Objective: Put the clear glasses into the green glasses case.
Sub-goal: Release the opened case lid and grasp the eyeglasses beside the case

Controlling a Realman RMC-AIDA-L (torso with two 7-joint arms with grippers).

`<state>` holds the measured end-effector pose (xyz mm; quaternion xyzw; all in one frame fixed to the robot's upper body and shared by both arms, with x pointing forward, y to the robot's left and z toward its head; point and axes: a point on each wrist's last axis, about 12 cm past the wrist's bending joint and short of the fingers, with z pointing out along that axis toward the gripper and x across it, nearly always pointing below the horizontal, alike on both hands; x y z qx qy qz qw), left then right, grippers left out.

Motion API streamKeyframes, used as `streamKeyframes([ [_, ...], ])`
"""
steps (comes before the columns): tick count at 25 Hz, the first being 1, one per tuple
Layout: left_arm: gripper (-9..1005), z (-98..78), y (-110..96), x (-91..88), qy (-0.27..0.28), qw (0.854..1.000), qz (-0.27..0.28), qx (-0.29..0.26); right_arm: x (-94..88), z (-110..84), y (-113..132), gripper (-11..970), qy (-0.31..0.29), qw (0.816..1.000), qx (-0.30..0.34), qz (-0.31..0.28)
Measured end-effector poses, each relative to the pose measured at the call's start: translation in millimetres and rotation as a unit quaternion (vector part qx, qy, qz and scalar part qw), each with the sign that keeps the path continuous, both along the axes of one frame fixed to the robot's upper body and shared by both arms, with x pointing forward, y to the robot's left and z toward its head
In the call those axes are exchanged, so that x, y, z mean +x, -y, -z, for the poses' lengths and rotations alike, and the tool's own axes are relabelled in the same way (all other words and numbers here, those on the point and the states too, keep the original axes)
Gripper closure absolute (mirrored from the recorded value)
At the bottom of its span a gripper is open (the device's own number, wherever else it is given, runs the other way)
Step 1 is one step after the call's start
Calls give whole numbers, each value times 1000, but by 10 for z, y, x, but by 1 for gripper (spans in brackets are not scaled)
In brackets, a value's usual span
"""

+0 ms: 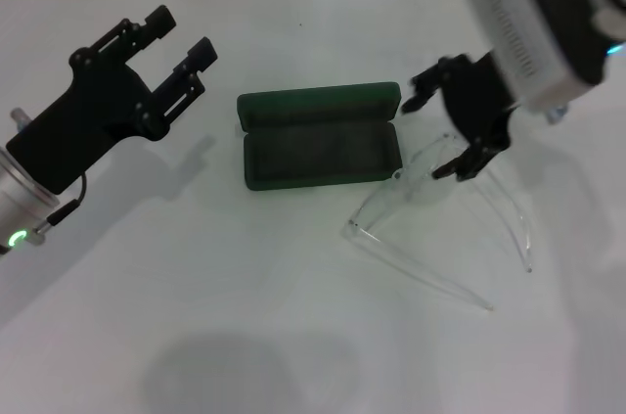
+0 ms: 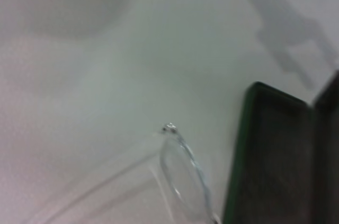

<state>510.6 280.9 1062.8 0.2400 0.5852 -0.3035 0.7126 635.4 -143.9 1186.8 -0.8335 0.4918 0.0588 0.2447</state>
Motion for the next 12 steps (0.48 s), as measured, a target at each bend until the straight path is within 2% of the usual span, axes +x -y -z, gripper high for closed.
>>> streamKeyframes([
  [6, 415, 1, 14, 12, -1, 1000, 1, 1, -33, 136, -331, 184, 13, 997, -60, -45],
  [12, 416, 4, 36, 37, -3, 1000, 0, 3, -86, 352, -502, 186, 21, 993, -98, -56],
])
